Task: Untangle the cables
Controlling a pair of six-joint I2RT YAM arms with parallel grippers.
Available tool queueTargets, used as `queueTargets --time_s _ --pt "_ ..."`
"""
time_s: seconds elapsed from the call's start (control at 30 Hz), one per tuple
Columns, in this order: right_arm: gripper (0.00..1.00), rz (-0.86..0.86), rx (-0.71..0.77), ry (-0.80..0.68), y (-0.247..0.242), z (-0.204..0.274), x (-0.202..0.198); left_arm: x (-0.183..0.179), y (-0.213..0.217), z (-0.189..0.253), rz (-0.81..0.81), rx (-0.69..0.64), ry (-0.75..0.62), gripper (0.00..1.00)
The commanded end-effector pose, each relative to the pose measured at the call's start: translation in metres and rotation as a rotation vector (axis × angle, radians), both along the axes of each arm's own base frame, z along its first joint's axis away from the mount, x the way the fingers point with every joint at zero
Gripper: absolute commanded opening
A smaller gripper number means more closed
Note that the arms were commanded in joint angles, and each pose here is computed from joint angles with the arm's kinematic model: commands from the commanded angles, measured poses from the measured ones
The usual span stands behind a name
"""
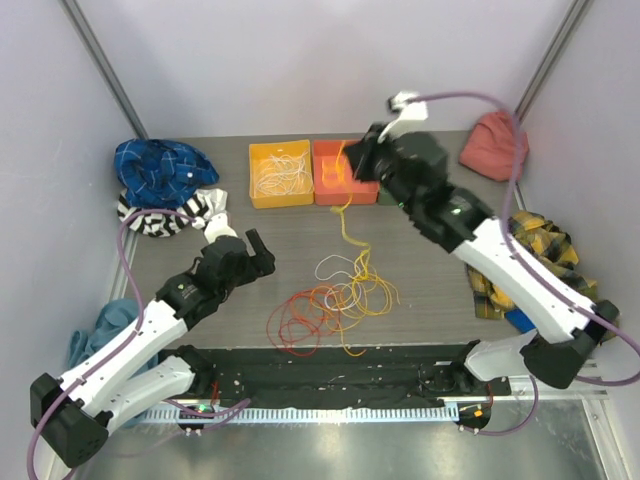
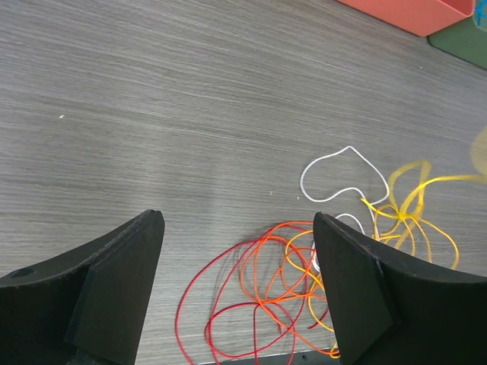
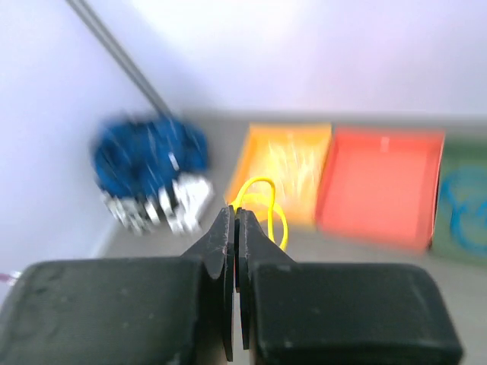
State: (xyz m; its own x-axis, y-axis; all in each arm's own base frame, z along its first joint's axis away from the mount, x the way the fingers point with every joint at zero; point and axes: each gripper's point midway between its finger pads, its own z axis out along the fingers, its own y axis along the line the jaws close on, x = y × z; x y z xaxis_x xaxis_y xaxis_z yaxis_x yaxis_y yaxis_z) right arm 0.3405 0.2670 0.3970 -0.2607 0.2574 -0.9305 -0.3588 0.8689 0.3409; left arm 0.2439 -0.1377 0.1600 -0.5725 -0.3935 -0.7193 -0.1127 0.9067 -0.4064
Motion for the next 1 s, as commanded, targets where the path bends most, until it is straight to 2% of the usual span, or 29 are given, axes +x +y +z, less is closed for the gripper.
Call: queueTargets --time_s 0.0,0.07,0.2,0.3,0.43,0.53,0.57,0.63,0.83,0.9,0.97 --pt "0.01 -0.1 0.098 -0.196 -0.042 0.112 -0.015 0.014 -0.018 0.027 -0.015 -0.093 -0.074 0.88" --pt "0.01 -0.098 0.109 -0.201 -0.047 0.12 -0.02 0.017 -0.024 0.03 -0.02 -0.121 -0.081 0.92" --pt "0.01 -0.078 0.14 -0.179 -0.05 0.115 -0.031 0.028 -0.045 0.052 -0.065 -0.238 -0.179 0.99" --pt "0.01 -0.066 0.17 -0.194 -0.055 0.124 -0.041 0.037 -0.059 0.066 -0.096 -0.326 -0.254 1.0" --pt "0.01 -0.048 0.202 -0.223 -0.061 0.145 -0.052 0.049 -0.085 0.11 -0.193 -0.485 -0.485 1.0" --pt "0.01 -0.036 0.209 -0.224 -0.064 0.153 -0.058 0.052 -0.106 0.124 -0.309 -0.488 -0.562 1.0" --pt "0.01 -0.033 0.211 -0.222 -0.065 0.153 -0.06 0.05 -0.116 0.14 -0.359 -0.51 -0.614 1.0" --pt "0.01 -0.029 0.217 -0.218 -0.065 0.153 -0.062 0.053 -0.131 0.135 -0.407 -0.473 -0.63 1.0" --pt "0.01 0.0 0.232 -0.204 -0.062 0.149 -0.067 0.063 -0.155 0.145 -0.434 -0.477 -0.78 1.0" --pt "0.01 0.008 0.234 -0.2 -0.062 0.148 -0.069 0.05 -0.16 0.166 -0.475 -0.51 -0.92 1.0" --pt "0.01 0.008 0.232 -0.196 -0.062 0.147 -0.069 0.05 -0.169 0.17 -0.511 -0.5 -0.953 1.0"
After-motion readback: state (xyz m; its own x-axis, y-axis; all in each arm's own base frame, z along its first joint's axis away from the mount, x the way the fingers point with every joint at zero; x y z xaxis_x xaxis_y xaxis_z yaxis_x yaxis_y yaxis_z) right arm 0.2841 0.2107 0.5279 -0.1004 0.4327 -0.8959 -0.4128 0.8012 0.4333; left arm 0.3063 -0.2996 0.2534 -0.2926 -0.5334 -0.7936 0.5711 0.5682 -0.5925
